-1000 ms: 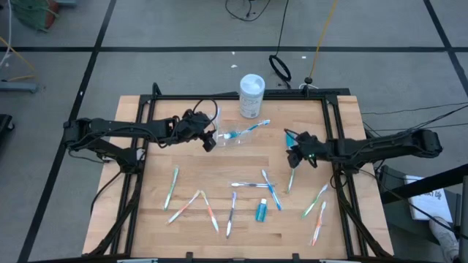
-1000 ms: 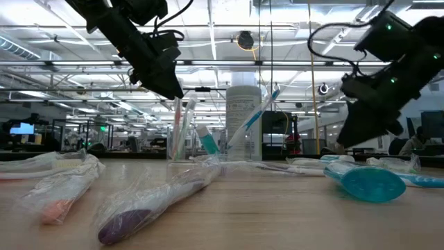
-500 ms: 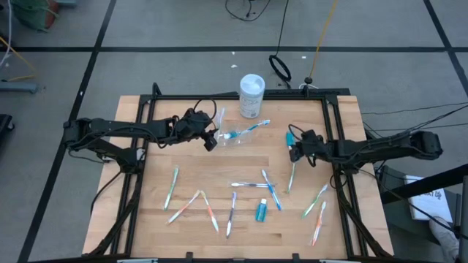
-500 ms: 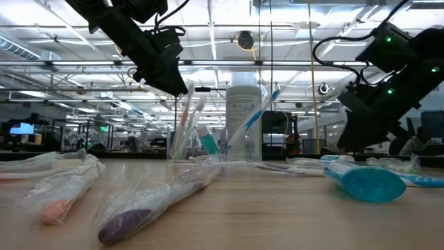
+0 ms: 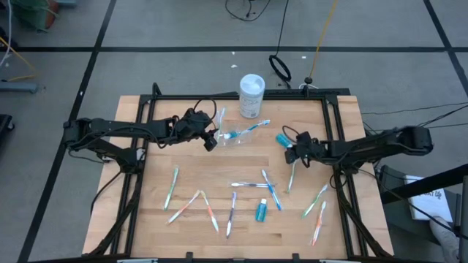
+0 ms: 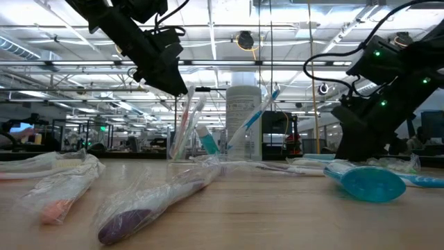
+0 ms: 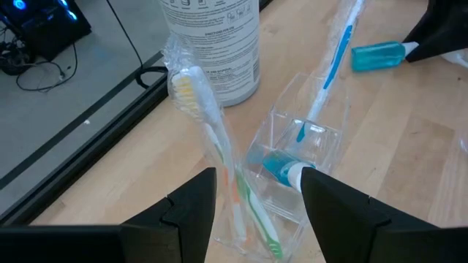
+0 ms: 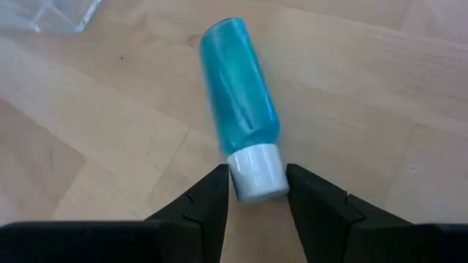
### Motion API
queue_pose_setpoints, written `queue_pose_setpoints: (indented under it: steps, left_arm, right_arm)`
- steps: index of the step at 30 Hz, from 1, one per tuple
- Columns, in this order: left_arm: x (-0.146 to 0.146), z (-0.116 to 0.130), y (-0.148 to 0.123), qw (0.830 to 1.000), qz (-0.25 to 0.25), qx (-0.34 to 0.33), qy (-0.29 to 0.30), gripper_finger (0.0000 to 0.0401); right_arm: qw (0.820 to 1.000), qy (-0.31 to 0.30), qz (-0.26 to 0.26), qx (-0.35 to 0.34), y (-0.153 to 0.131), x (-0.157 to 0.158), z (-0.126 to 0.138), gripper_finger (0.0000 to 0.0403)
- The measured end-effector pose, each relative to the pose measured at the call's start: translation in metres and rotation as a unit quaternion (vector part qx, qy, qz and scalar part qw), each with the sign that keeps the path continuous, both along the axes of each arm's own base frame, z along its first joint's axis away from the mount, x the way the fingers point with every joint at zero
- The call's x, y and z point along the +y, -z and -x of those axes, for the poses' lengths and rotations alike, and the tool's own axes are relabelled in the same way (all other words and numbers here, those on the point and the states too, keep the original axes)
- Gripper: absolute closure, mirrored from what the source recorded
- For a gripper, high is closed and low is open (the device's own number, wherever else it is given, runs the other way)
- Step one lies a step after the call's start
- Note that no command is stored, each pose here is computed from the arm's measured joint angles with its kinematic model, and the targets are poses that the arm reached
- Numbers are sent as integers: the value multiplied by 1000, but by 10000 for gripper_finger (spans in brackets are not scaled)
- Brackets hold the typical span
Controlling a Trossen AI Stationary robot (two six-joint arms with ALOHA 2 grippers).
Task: Pick & Place toothbrushing station
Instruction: Put the blue mouthwash into the transparent organizer
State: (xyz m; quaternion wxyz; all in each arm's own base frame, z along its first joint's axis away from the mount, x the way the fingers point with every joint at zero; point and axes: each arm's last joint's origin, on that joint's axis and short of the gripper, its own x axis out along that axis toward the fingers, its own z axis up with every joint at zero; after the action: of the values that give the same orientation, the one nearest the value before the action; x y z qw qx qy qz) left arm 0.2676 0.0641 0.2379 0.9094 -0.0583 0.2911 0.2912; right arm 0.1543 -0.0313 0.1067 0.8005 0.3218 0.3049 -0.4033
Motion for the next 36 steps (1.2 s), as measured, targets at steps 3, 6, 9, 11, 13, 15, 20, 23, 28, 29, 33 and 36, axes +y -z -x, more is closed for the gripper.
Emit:
queue_pose_setpoints:
  steps: [3, 6, 9, 11, 13, 15, 20, 23, 28, 29, 33, 36]
  left_arm:
    - [0, 0, 0, 1000, 0, 0, 0, 194]
    - [0, 0, 0, 1000, 0, 0, 0, 194]
    - [0, 0, 0, 1000, 0, 0, 0, 194]
    - [0, 0, 0, 1000, 0, 0, 0, 194]
    - [0, 0, 0, 1000, 0, 1, 0, 194]
    - [0, 0, 0, 1000, 0, 2, 0, 194]
    - [0, 0, 0, 1000, 1, 3, 0, 194]
    - [0, 0, 0, 1000, 1, 3, 0, 194]
    - [0, 0, 0, 1000, 0, 3, 0, 194]
    - [0, 0, 0, 1000, 0, 3, 0, 194]
    - [-2, 0, 1, 1000, -8, 13, 27, 194]
    - [-8, -2, 1, 997, -6, 20, 75, 194]
  right_arm:
    - [1000, -6, 5, 11, 3, 0, -2, 270]
    - [999, -27, 21, 11, 3, -1, -5, 270]
    - [996, -73, 56, 18, 1, -1, -8, 270]
    - [991, -105, 75, 33, 1, -1, -8, 270]
    - [990, -110, 78, 37, 1, -1, -8, 271]
    - [991, -107, 75, 38, 2, -1, -8, 277]
    - [990, -111, 77, 43, 2, -1, -7, 309]
    - [985, -148, 80, 45, 1, 0, -9, 313]
    - [974, -201, 104, 12, -7, 5, -17, 306]
    - [970, -213, 115, 2, -11, 7, -21, 305]
    - [945, -290, 153, -12, -30, 20, -38, 309]
    - [918, -345, 193, -35, -51, 33, -53, 310]
